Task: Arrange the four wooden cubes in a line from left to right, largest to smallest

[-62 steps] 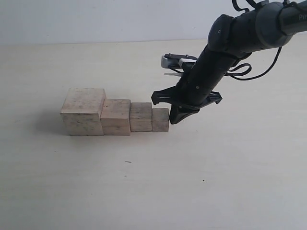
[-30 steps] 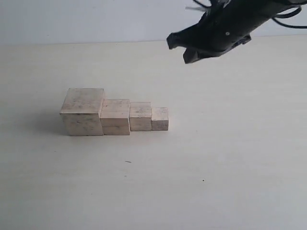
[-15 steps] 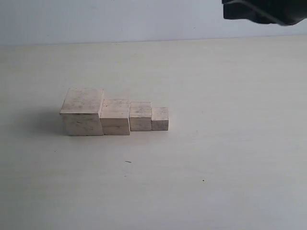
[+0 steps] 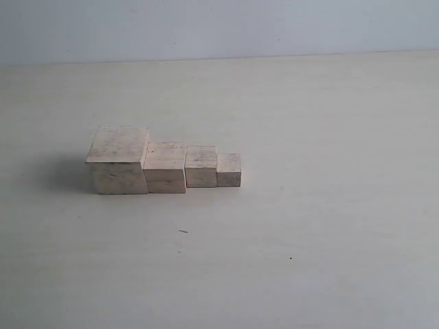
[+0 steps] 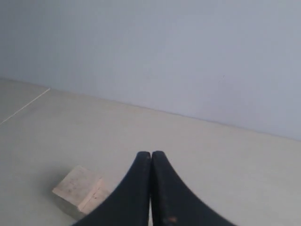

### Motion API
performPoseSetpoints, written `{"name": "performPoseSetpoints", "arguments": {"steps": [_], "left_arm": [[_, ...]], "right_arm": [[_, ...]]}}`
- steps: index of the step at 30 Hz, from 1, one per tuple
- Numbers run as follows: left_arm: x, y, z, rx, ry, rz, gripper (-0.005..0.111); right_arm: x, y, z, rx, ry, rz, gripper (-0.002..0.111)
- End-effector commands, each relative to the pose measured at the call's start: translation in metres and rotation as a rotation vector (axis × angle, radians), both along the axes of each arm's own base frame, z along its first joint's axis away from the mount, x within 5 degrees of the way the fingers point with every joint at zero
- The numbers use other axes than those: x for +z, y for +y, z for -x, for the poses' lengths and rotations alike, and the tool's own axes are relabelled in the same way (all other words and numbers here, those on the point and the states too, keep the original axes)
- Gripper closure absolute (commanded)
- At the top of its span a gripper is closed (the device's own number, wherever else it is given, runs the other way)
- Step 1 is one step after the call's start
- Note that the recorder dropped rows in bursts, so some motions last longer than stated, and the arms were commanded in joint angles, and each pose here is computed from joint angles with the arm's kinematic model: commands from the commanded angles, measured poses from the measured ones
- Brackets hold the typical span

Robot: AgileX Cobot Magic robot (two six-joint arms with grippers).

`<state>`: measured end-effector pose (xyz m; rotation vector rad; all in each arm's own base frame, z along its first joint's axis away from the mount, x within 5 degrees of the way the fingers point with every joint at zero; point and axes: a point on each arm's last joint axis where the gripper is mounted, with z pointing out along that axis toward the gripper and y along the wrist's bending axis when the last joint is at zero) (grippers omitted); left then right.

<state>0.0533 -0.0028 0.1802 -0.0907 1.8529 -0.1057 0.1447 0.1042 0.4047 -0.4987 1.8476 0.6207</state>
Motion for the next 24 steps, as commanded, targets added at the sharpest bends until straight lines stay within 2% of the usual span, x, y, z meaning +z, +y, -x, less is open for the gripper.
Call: {"name": "performPoseSetpoints", "arguments": {"steps": [1,5,8,15,18,24], "left_arm": [[0.001,0.000,0.000,-0.007,-0.011,-0.005,0.107],[0.001,0.000,0.000,-0.007,-0.011,-0.005,0.107],[0.001,0.000,0.000,-0.007,-0.011,-0.005,0.107],[0.001,0.000,0.000,-0.007,-0.011,-0.005,0.107],[0.001,0.000,0.000,-0.007,-0.011,-0.005,0.107],[0.001,0.000,0.000,-0.007,-0.011,-0.005,0.107]], "right_arm": [[0.013,-0.022,0.018,-0.068,-0.134,0.043,0.108],[0.009,-0.047,0.028,-0.199,-0.157,0.048,0.108],[-0.011,-0.068,0.036,-0.343,-0.157,0.056,0.108],[-0.097,-0.101,0.066,-0.657,-0.210,0.054,0.108],[-0.135,-0.104,0.074,-0.697,-0.227,0.053,0.108],[-0.183,-0.104,0.084,-0.704,-0.216,0.056,0.108]]}}
